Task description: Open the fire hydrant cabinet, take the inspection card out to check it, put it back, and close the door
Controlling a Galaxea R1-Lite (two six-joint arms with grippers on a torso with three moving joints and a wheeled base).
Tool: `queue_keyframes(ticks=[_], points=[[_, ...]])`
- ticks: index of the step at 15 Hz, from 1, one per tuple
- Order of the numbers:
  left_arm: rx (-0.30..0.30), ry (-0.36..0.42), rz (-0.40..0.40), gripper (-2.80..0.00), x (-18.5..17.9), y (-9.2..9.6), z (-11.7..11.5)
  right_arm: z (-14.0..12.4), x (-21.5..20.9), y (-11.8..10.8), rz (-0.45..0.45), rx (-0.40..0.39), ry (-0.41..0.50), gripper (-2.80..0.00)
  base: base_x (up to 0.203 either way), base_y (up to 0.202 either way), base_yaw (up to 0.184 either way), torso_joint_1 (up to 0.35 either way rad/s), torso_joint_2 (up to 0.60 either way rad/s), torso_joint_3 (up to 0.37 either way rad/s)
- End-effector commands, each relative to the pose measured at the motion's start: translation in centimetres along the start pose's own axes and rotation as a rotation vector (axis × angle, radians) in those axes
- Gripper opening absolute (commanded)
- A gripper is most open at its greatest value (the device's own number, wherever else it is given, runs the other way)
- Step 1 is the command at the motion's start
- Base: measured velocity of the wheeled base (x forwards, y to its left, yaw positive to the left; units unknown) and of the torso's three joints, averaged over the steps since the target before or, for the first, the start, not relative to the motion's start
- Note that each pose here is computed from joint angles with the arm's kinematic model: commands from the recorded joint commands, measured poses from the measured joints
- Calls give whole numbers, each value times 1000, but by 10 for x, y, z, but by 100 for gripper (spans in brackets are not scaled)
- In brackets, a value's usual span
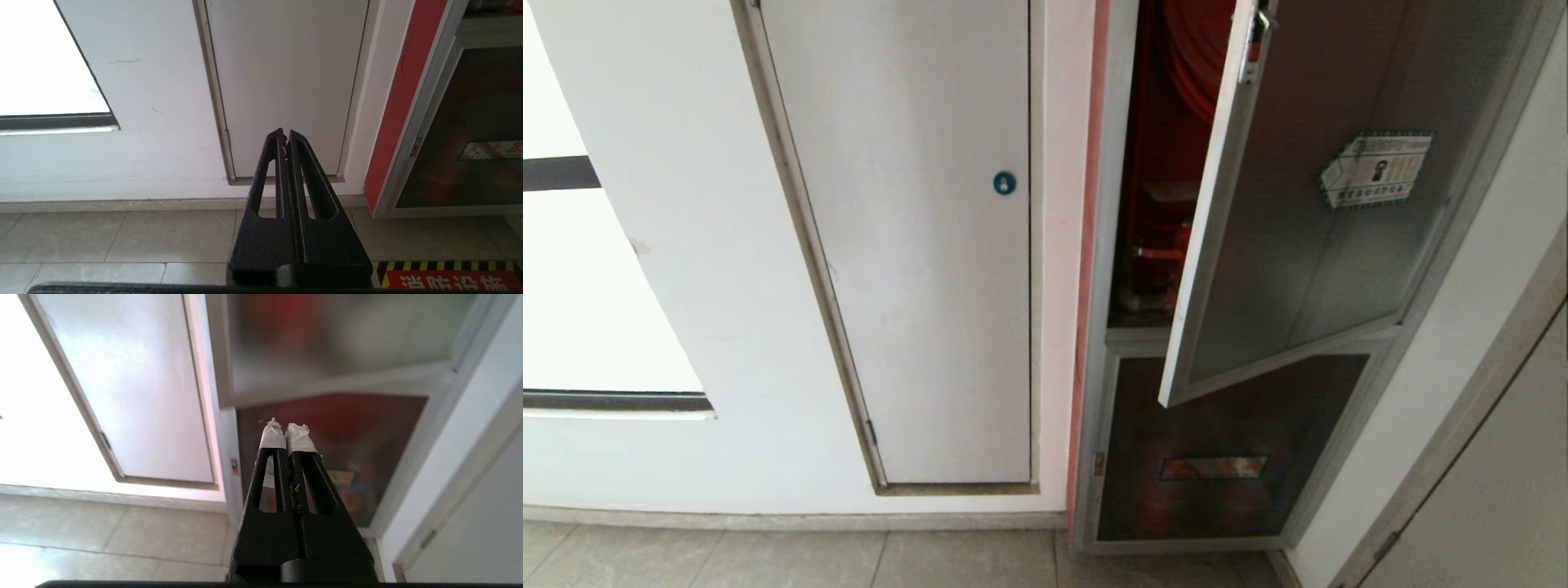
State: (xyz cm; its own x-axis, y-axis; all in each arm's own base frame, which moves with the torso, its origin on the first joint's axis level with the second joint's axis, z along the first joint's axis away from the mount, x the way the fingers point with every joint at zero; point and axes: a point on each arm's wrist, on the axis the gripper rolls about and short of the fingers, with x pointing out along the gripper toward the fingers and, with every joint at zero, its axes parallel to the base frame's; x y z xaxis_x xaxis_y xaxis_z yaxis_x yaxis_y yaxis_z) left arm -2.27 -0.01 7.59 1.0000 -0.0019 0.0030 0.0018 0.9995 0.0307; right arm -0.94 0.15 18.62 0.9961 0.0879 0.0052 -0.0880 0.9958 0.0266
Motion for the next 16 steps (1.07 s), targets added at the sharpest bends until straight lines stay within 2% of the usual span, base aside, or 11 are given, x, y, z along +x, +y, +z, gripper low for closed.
queue_keyframes(ticks=[1, 4, 8, 16], points=[[0, 2, 0, -280, 0, 0, 0, 15, 23, -1, 3, 10, 64, -280, 0, 0, 0, 0, 0, 0], [0, 1, 0, -280, 0, 0, 0, 36, 38, -1, 17, 17, 60, -280, 0, 0, 0, 0, 0, 0], [0, 1, 0, -280, 0, 0, 0, 51, 55, -2, 26, 32, 84, -280, 0, 0, 0, 0, 0, 0], [0, 3, 0, -280, 0, 0, -1, 74, 91, -1, 137, 53, 138, -280, 0, 0, 0, 0, 0, 0]])
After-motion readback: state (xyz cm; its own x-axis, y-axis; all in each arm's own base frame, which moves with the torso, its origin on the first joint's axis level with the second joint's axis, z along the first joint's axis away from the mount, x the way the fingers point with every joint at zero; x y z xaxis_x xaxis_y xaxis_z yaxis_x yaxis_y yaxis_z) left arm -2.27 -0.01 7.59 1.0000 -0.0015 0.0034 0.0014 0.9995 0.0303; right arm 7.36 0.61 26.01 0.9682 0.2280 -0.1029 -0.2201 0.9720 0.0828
